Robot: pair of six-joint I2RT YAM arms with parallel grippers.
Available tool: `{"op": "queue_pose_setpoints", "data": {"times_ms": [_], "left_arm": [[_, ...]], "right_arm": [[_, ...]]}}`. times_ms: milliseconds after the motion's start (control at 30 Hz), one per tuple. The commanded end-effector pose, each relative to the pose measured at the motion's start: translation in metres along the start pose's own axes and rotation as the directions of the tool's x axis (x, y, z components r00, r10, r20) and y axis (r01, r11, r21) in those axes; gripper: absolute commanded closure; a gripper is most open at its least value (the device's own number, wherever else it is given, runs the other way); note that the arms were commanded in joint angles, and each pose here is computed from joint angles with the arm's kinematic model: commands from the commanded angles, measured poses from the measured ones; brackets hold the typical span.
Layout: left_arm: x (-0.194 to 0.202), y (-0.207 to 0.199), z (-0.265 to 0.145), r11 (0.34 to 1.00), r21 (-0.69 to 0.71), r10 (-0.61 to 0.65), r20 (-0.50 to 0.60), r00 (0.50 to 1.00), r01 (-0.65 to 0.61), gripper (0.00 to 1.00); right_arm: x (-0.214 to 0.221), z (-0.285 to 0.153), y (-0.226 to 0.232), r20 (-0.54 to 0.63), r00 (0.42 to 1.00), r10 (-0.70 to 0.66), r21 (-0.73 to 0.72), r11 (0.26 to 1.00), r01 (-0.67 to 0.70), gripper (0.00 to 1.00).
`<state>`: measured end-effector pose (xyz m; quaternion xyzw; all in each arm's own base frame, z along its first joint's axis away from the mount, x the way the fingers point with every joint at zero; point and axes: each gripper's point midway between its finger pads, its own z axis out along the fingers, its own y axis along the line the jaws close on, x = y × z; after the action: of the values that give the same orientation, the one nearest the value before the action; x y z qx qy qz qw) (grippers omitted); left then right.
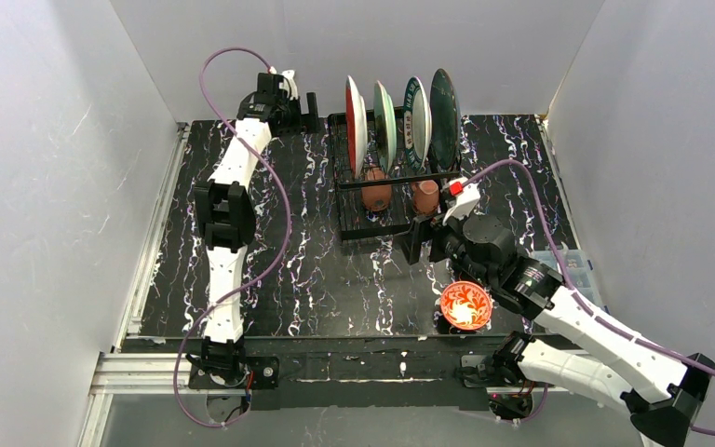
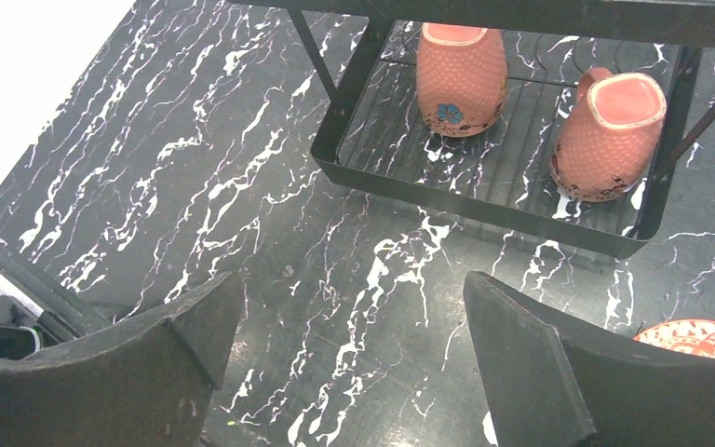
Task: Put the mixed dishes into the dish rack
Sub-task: Move the dish rack to the center of the board.
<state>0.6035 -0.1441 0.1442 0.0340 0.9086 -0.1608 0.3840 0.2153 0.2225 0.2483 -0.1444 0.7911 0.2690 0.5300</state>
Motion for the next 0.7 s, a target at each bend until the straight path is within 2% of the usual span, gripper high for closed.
{"op": "queue_pose_setpoints", "data": {"times_ms": [0,567,667], "left_arm": [[-0.021,-0.011,0.007,0.997,0.044,-0.064,0.077,0.995,0.061,0.02],[-0.01,-0.038,0.052,0.999,-0.004,0.039,0.11,0.993,-0.039,0.02],[-0.008,-0.04,0.057,0.999,-0.008,0.039,0.114,0.993,-0.039,0.05]], "right_arm": [[-0.017,0.005,0.012,0.059,0.997,0.046,-0.048,0.998,-0.044,0.04],[0.011,0.019,0.022,-0.012,0.998,0.067,-0.103,0.992,-0.068,0.04],[0.012,0.02,0.023,-0.016,0.998,0.067,-0.11,0.992,-0.068,0.04]]}}
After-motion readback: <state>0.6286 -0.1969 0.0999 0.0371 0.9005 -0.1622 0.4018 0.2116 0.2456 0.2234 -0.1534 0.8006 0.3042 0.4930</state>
